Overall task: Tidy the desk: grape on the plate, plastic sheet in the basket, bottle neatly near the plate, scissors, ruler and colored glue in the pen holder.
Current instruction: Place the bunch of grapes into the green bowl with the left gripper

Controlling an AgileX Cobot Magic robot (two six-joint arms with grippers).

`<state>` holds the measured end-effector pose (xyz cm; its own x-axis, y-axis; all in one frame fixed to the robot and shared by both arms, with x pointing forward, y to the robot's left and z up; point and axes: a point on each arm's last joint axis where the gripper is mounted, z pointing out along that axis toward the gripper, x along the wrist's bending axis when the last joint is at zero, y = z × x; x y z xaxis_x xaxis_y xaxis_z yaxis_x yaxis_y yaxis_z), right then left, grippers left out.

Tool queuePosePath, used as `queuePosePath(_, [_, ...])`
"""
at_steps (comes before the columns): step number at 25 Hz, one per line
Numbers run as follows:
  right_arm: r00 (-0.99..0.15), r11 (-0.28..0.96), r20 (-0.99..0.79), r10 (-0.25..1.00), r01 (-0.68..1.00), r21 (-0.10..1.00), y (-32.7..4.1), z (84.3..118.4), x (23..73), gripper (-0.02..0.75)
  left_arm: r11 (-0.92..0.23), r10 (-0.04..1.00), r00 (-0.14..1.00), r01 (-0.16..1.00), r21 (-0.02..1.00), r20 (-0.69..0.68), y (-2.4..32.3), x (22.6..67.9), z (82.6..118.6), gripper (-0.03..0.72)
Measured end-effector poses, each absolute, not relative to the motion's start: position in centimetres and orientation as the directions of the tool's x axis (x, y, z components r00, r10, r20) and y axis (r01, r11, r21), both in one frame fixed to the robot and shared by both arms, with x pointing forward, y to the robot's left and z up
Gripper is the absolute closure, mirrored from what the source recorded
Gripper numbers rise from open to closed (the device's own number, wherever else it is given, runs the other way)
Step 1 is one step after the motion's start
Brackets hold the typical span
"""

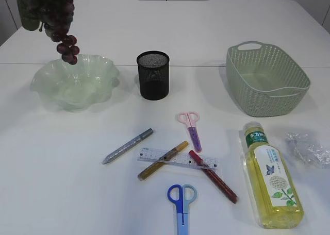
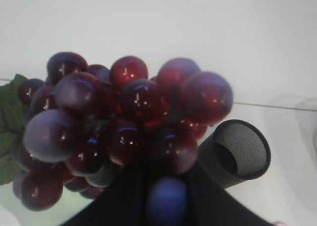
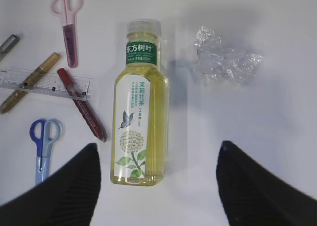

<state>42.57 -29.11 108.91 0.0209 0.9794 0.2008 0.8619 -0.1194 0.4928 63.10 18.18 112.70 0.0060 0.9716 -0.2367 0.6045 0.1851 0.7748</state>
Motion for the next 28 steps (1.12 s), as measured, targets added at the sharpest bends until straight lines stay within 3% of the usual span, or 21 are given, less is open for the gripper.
queuePosePath(8, [0.02,-0.114,0.191,0.981,0.862,0.494,-29.2,108.9,42.6,0.174,0.186,0.979,-0.068,0.678,0.712,-0.191,19.6,68.2,105.0,0.584])
queuePosePath(13, [0.018,-0.108,0.188,0.982,0.868,0.484,-29.2,108.8,42.5,0.174,0.211,0.976,-0.108,0.673,0.709,-0.188,21.7,70.0,102.2,0.584])
queuePosePath(20, [0.018,-0.108,0.188,0.982,0.871,0.48,-29.2,108.8,42.4,0.174,0.204,0.978,-0.109,0.694,0.69,-0.18,21.6,71.0,99.2,0.571])
queuePosePath(23, [0.018,-0.106,0.186,0.982,0.872,0.478,-29.2,108.8,42.4,0.175,0.202,0.978,-0.108,0.7,0.685,-0.178,21.5,71.1,98.8,0.477])
queuePosePath(28, [0.017,-0.105,0.185,0.983,0.875,0.472,-29.2,108.8,42.4,0.175,0.207,0.977,-0.11,0.699,0.684,-0.184,21.5,71.1,98.9,0.251])
